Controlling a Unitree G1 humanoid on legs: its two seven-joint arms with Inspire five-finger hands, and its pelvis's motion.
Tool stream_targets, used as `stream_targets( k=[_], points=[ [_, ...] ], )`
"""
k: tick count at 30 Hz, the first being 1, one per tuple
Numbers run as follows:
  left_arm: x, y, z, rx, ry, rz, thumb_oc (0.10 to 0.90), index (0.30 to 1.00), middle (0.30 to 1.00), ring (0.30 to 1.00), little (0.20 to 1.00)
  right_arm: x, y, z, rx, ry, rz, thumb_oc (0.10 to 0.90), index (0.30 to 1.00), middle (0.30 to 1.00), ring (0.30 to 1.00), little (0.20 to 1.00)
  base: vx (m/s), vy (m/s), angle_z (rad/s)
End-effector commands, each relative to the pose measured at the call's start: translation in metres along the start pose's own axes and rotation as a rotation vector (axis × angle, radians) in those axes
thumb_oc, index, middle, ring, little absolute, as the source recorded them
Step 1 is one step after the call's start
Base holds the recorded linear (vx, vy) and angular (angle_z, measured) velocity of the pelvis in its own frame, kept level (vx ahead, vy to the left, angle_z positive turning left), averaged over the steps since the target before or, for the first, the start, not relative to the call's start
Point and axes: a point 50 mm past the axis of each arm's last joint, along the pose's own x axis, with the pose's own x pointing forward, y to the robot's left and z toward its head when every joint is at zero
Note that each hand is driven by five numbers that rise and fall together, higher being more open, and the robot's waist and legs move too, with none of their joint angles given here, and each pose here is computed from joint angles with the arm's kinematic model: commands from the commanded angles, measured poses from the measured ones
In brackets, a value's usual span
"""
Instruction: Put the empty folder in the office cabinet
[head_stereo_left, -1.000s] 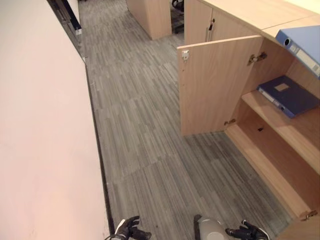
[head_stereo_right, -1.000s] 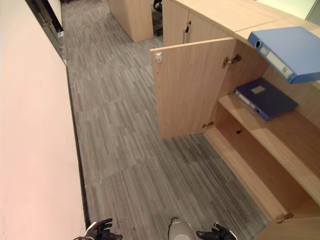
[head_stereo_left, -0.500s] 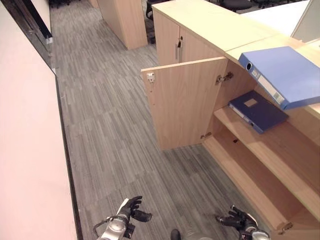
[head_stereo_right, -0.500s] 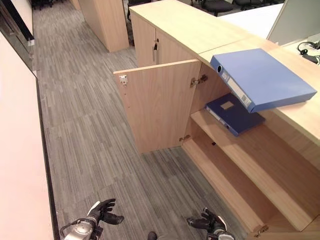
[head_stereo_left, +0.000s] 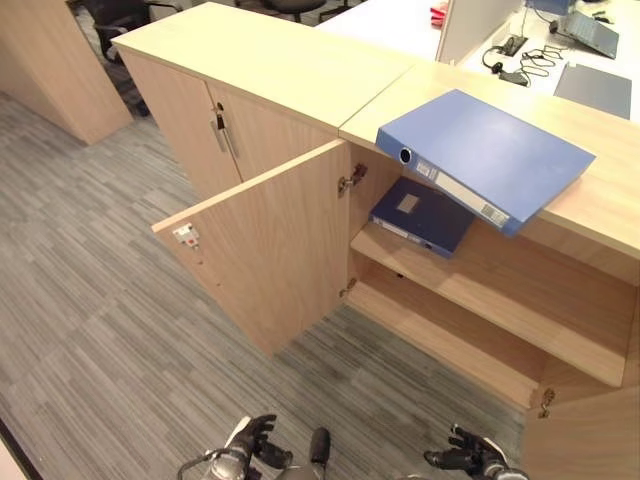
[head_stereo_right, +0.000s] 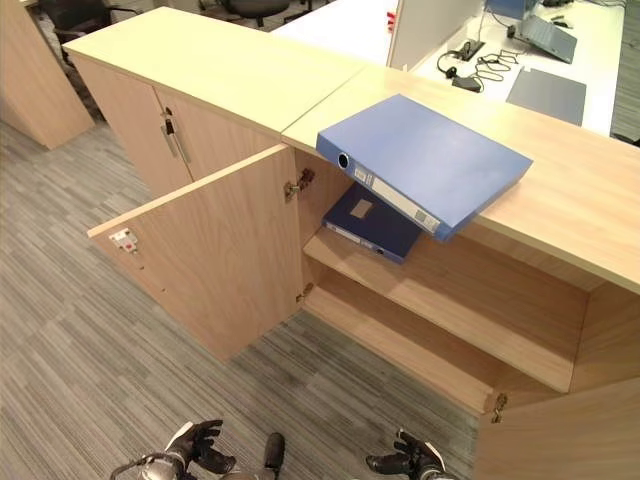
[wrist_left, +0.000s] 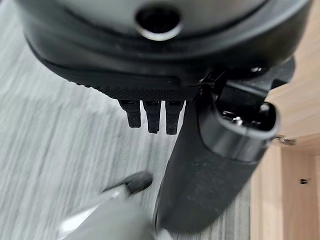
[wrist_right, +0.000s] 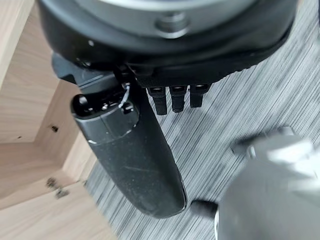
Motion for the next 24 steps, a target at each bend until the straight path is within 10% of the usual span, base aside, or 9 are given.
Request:
stream_targets(
  k=[1,24],
  points=[
    [-0.008,0.02,-0.02,-0.019,0.028,0.084,0.8,0.9,0.9,0.9,0.9,0.004,0.003,0.039,-0.017,-0.15,0.014,0.8,0.9,0.9,0.9,0.9,0.08,0.153,-1.24],
    [-0.016,0.021,-0.047,-0.063,0.113,0.107,0.8,0.9,0.9,0.9,0.9,-0.015,-0.051,-0.029,0.182,0.077,-0.234,0.8,0.9,0.9,0.9,0.9,0.17,-0.086,-0.54]
  ],
)
